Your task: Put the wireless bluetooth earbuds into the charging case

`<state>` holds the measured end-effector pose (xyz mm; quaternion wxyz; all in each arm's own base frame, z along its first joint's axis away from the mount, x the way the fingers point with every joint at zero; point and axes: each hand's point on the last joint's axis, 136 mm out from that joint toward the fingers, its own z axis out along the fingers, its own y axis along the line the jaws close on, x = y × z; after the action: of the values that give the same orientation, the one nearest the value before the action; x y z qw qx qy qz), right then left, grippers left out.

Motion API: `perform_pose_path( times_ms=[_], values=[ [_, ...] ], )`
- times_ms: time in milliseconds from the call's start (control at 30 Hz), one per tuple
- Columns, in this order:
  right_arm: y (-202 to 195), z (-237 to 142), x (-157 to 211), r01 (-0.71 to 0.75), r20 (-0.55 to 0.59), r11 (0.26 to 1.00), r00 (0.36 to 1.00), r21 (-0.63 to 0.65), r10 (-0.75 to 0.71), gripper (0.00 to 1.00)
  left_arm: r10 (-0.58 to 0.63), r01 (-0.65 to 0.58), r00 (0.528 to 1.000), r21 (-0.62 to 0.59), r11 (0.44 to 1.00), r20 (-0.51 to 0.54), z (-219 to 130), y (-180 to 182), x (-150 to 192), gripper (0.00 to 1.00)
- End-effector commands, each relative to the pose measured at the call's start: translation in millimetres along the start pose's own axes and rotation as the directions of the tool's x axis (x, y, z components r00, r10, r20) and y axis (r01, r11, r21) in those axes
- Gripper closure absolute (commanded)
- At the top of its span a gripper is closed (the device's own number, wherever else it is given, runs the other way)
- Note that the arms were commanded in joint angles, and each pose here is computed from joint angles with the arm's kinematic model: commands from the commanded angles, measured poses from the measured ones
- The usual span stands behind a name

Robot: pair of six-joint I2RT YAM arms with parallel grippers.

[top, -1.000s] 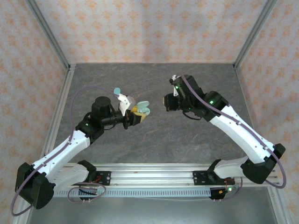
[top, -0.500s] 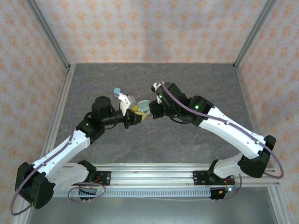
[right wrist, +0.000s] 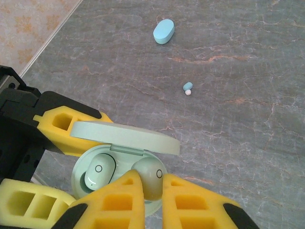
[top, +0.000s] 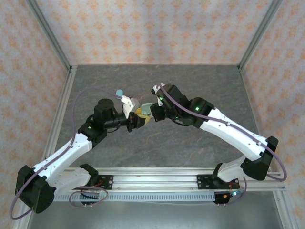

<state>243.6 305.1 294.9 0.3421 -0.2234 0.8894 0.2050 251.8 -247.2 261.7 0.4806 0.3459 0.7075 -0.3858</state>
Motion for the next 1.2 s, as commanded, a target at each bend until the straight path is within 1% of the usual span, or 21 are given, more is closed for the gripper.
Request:
perform_pose_path(
  times_ms=[0,400,533,633,800,1167],
  values=[
    [3,1,-2,0.019,-0.001,1.000,1.000,-0.001,-0.019,0.87,0.047,-0.046,0.996,-0.011,0.999,0.070,-6,-4,-26,0.91],
    [1,6,17,0.040,-0.081,0.999,0.996,0.000,-0.040,0.87,0.043,-0.042,0.996,-0.012,0.999,0.073,-5,-4,-26,0.91],
    [7,9,20,0.037,-0.104,0.999,0.994,-0.026,-0.039,0.87,0.043,-0.043,0.996,-0.013,0.999,0.073,-6,-4,-26,0.91],
    [14,9,20,0.036,-0.111,0.997,0.993,-0.062,-0.043,0.82,0.043,-0.042,0.996,-0.013,0.999,0.073,-6,-4,-27,0.91],
    [18,8,17,0.026,-0.109,0.997,0.993,-0.079,-0.035,0.75,0.046,-0.045,0.996,-0.012,0.999,0.073,-6,-4,-28,0.91],
    [13,-4,4,0.008,-0.038,0.998,0.999,-0.059,-0.010,0.68,0.047,-0.046,0.996,-0.016,0.999,0.070,-6,-4,-27,0.91]
  ],
)
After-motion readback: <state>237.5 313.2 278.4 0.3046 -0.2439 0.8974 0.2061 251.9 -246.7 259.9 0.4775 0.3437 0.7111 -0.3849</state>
